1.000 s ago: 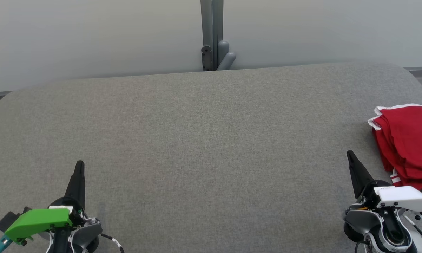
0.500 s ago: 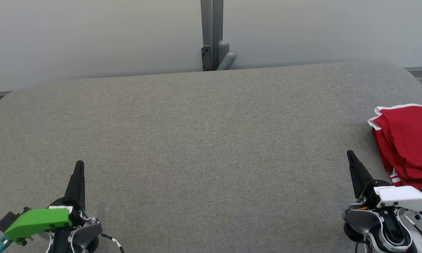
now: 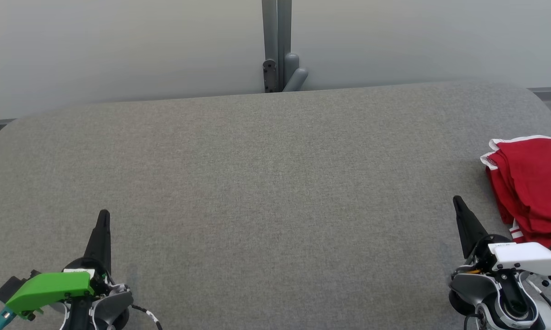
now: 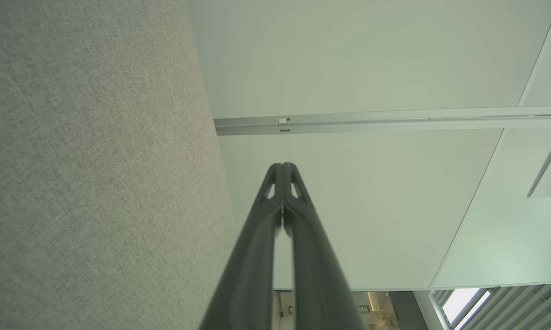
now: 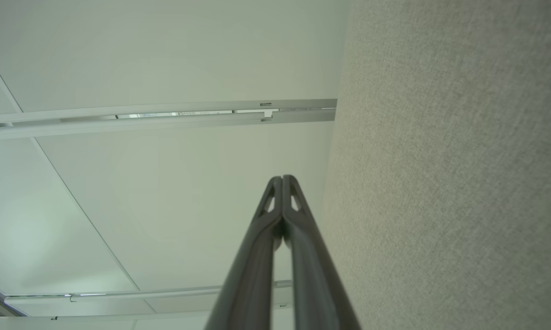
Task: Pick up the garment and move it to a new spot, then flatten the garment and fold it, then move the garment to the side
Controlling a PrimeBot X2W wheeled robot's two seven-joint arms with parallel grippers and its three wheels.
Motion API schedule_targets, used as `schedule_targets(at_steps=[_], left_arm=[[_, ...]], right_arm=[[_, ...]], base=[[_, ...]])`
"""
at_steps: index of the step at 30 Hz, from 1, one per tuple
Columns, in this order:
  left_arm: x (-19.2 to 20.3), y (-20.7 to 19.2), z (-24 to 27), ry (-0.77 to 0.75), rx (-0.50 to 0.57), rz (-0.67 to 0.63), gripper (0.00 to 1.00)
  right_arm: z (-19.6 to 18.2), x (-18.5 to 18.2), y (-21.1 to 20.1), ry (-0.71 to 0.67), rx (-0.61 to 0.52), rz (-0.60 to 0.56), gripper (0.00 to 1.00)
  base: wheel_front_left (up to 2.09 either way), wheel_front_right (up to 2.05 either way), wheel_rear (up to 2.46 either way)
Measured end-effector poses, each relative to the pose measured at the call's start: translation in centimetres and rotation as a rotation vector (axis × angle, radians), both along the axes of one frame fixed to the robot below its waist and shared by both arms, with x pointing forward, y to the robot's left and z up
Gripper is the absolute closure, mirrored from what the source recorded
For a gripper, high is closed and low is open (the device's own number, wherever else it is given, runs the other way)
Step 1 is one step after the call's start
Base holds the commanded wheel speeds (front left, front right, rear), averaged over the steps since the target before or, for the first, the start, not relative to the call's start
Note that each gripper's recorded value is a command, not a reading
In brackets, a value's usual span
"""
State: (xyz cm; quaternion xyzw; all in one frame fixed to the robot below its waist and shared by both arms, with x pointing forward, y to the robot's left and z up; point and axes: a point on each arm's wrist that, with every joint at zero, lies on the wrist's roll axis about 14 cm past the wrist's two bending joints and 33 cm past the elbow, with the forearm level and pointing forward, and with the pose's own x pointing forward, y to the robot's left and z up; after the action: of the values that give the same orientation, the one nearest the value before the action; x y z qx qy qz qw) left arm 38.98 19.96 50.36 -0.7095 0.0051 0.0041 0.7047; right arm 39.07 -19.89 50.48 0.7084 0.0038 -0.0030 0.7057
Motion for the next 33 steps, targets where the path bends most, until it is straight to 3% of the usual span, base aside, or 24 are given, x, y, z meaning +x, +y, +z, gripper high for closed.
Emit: schedule_targets(at_steps=[33], left_arm=[[-0.01, 0.04, 0.00, 0.000, 0.000, 0.000, 1.00]], right_arm=[[0.00, 0.00, 0.01, 0.000, 0.000, 0.000, 1.00]], base=[[0.00, 0.00, 0.00]])
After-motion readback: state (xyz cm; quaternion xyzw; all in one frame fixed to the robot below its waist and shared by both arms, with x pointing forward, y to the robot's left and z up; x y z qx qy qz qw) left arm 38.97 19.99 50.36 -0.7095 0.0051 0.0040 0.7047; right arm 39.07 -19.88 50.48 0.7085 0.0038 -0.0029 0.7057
